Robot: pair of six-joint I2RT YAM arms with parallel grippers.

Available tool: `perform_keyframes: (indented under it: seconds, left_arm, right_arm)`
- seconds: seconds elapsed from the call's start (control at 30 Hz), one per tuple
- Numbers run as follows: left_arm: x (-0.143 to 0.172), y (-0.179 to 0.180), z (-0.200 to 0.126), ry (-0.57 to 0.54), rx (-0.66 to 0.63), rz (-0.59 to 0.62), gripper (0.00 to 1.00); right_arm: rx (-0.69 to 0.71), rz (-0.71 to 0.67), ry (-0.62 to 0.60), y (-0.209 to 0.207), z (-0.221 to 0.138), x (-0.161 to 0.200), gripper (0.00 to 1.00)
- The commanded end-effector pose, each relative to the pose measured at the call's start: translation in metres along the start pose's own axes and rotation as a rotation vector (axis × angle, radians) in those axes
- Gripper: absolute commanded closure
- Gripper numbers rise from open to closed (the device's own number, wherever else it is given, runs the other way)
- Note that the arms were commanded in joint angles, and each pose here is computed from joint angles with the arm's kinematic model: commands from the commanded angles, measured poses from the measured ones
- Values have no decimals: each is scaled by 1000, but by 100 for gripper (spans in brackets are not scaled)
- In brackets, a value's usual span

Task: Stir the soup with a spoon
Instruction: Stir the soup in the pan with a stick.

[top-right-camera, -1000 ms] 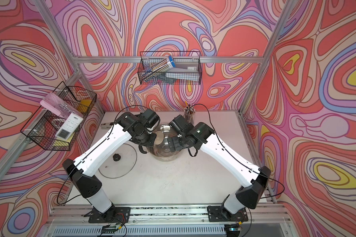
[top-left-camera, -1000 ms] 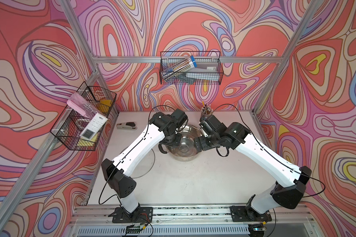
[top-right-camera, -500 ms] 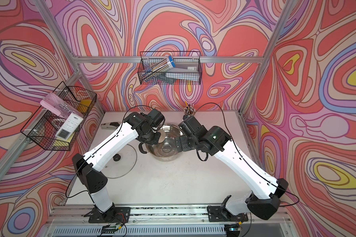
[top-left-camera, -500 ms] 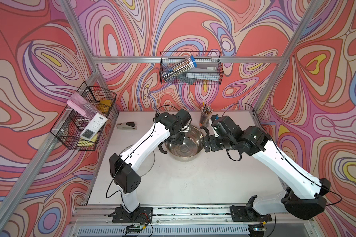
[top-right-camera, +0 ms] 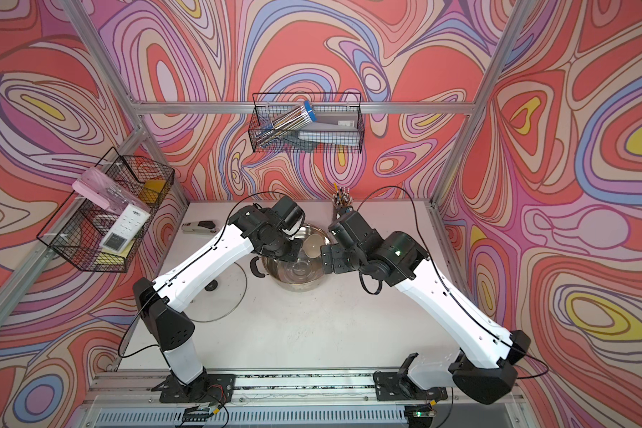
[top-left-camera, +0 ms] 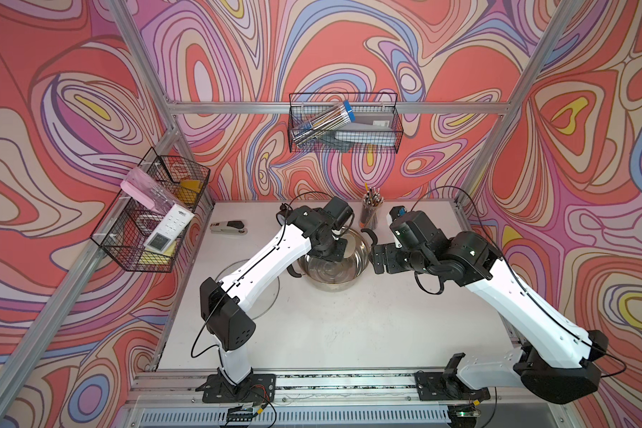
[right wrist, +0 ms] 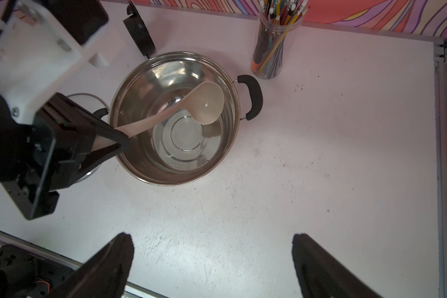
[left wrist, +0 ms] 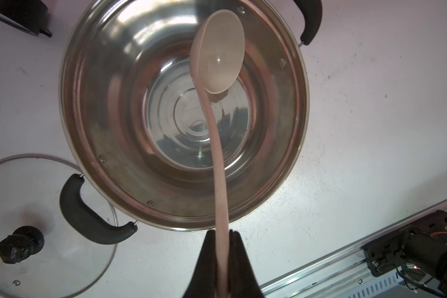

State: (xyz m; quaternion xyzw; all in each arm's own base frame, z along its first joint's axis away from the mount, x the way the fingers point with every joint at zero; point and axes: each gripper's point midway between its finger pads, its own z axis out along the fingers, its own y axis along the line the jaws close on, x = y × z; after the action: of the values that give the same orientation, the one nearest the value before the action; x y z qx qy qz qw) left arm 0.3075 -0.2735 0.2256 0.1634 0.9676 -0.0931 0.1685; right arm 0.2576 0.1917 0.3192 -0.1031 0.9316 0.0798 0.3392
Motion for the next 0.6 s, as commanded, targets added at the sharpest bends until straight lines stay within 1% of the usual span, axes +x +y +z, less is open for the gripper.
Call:
perform_keyframes:
  seconds: [0.0,0.13,0.27,0.43,0.57]
  left_arm:
    - [15,-10,-4,29,51,28,100]
    - [38,-5,-11,73,56,29,100]
    - [59,8,-20,94,27,30,100]
    - [82,28,-30,152,-53,34,100]
    - [87,41,-36,165,-116,35,100]
  right_arm:
    - [13,6,-14,-3,-5,-2,2]
    - [7,-3,-16,1,-2,-6,2]
    - [-8,-12,-15,7,3,-10,2]
    - [-33,-16,-9,17,13,-13,2]
    - [-47,-23,-3,23,18,-15,2]
